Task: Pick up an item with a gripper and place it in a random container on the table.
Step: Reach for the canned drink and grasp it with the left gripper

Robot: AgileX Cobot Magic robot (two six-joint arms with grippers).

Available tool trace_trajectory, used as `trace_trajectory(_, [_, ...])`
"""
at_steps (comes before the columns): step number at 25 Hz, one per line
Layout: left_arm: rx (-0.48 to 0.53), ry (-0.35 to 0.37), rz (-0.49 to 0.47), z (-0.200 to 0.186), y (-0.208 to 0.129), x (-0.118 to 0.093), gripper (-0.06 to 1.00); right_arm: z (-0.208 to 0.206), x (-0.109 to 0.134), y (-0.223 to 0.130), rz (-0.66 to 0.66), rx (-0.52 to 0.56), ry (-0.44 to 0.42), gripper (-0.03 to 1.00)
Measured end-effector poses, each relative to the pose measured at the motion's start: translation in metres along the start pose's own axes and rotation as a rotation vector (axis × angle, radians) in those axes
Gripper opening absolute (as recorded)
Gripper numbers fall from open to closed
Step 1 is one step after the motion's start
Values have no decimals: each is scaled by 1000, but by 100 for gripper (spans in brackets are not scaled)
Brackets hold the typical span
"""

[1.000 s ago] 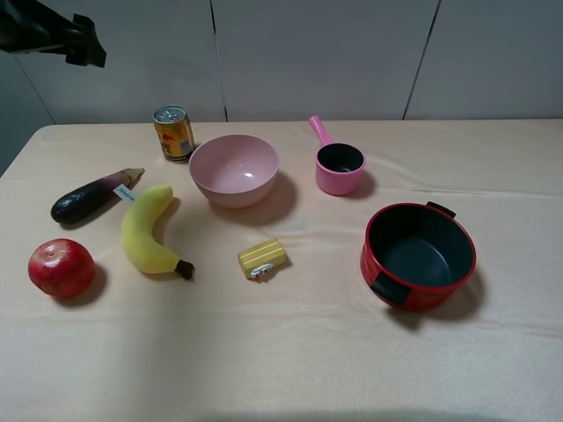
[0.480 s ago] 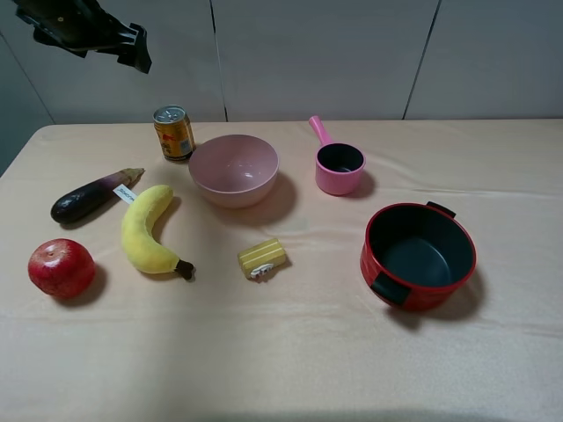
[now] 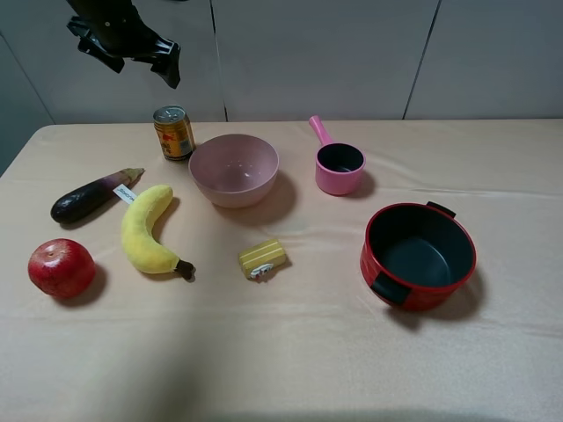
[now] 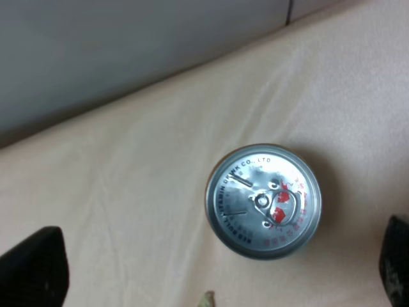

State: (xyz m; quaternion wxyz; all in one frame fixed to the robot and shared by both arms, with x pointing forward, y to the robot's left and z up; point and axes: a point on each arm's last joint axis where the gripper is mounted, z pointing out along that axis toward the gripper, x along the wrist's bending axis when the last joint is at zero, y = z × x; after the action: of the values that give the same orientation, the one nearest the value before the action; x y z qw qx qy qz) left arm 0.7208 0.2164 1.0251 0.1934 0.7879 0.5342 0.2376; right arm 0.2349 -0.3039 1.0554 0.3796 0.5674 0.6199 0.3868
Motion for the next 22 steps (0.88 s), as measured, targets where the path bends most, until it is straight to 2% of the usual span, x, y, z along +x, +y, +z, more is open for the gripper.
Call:
trace_trajectory(14, [208,-15,40,52,-10,-12,99,0,0,0,0,0,0,69])
trace_trajectory(22, [272,-5,61,75,-22,-13,99,0,0,0,0,0,0,69])
